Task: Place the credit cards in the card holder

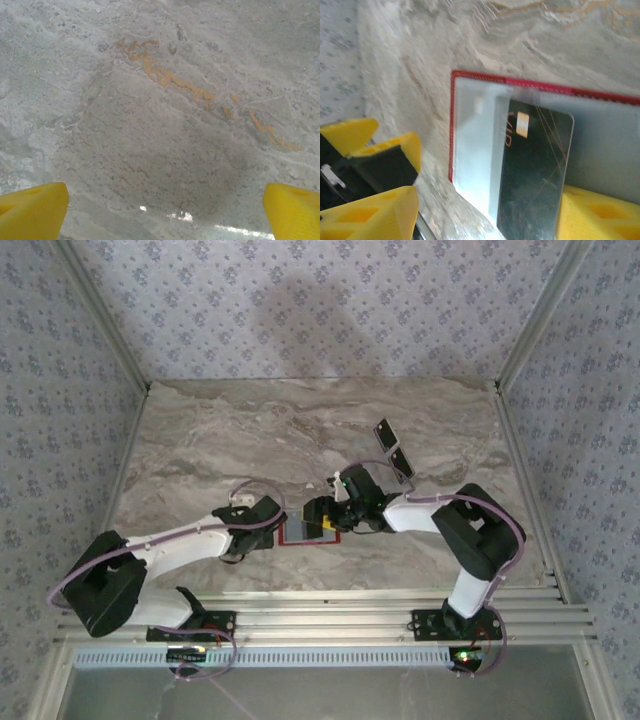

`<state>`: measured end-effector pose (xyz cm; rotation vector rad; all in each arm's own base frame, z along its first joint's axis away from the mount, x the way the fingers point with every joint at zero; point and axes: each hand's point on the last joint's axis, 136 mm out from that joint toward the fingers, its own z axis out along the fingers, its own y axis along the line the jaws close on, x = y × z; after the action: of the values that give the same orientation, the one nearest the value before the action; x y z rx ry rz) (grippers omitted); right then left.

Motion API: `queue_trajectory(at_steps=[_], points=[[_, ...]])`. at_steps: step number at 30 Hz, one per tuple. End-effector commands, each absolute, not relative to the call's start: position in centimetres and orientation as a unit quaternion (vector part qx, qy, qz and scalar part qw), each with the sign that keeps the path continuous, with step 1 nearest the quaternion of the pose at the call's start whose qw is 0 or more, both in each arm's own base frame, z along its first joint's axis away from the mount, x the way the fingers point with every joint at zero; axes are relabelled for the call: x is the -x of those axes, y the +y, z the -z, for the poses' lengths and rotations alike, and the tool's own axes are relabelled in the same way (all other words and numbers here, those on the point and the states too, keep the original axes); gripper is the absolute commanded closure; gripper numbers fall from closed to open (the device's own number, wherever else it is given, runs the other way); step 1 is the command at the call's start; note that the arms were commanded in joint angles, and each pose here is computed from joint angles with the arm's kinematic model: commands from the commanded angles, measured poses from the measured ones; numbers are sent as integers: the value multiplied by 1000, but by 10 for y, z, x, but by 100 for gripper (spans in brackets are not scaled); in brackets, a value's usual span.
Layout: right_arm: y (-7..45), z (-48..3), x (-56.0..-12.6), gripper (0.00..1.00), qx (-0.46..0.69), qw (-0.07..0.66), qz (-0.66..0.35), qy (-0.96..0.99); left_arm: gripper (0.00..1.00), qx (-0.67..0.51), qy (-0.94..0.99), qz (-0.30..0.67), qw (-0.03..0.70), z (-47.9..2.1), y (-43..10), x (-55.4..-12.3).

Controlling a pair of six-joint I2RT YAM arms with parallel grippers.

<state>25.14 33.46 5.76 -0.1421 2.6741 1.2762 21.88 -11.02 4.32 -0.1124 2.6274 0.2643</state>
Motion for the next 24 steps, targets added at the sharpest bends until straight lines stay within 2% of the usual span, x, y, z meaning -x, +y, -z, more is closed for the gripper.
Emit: queue_trajectory(at_steps=[1, 5, 7, 9, 12, 14, 24], points=[[310, -55, -232, 29, 90, 50, -355, 929, 0, 37, 961, -89, 258, -49, -118, -231], [302, -67, -239, 31, 108, 70, -318, 939, 0, 35, 961, -85, 259, -48, -123, -236], [297, -68, -244, 36, 111, 79, -297, 945, 0, 34, 962, -85, 259, -47, -125, -238], [291, -67, -248, 47, 117, 87, -268, 952, 0, 31, 962, -86, 258, -45, -127, -240], [288, -64, -252, 72, 133, 94, -229, 960, 0, 28, 962, -92, 256, -42, -126, -241], [289, -60, -253, 81, 142, 93, -214, 962, 0, 27, 962, -94, 255, -41, -127, -241], [299, -42, -260, 88, 159, 86, -190, 965, 0, 25, 963, -102, 249, -33, -126, -242]])
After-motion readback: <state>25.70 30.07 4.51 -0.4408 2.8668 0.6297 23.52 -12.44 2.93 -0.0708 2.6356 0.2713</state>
